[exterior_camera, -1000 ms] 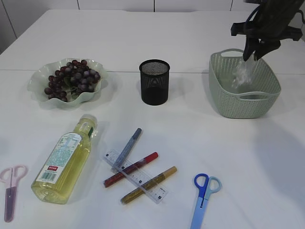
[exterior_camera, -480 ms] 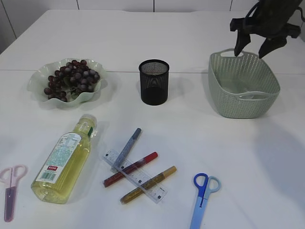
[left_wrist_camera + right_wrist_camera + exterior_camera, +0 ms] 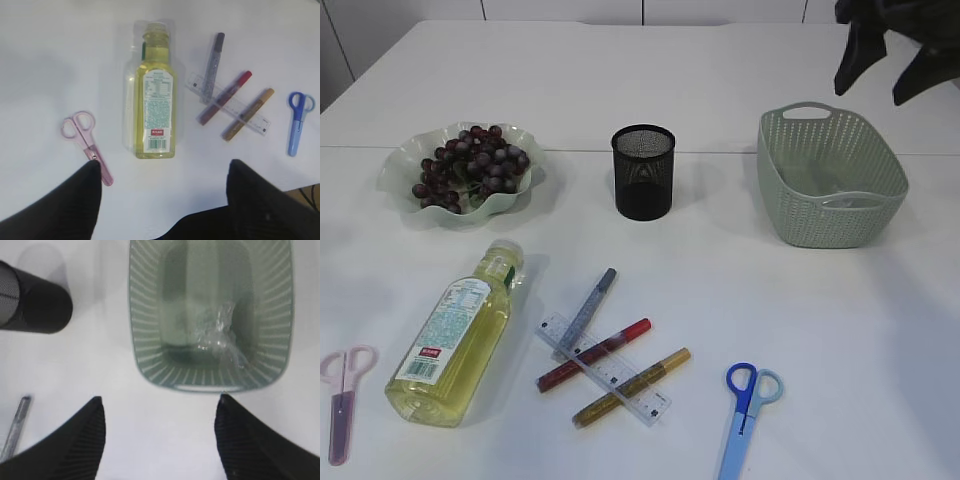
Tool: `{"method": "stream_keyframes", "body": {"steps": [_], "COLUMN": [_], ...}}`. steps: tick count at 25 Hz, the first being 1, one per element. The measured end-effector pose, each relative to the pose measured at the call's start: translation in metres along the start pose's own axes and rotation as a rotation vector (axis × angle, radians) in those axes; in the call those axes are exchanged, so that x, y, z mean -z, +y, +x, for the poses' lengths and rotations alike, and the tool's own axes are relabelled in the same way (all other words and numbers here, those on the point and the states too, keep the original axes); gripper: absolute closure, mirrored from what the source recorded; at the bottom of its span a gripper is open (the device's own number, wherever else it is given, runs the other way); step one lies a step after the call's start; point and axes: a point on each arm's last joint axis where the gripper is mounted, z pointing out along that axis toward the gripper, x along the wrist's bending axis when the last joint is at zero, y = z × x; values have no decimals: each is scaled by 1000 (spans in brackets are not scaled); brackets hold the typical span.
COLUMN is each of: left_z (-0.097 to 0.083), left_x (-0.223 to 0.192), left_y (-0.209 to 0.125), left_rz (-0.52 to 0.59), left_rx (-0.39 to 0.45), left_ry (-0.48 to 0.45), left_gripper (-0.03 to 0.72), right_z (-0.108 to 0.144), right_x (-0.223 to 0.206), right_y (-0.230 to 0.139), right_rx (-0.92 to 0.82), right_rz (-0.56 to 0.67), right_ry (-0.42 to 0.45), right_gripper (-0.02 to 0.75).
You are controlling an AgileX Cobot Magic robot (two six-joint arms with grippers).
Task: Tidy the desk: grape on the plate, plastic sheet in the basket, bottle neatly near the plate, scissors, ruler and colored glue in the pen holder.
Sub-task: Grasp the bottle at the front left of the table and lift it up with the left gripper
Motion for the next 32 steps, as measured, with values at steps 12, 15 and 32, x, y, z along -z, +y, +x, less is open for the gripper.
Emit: {"method": "stream_keyframes", "body": {"steps": [12,15,32], "left_z": [-14,-11,-9], "left_x": [-113,-147,-249], "left_y": [23,28,47], "left_rz": [264,296,460], "left_rx": [-47,-42,-82], "left_ry": [85,98,164], "left_gripper": [115,113,113], "right_z": [5,7,9], "right_x": [82,96,107], "right_y": [-106,-119,-124], "right_rx": [27,28,40], "right_rz": [-6,-32,-61], "right_ry": [52,73,83], "right_gripper": [206,206,207]}}
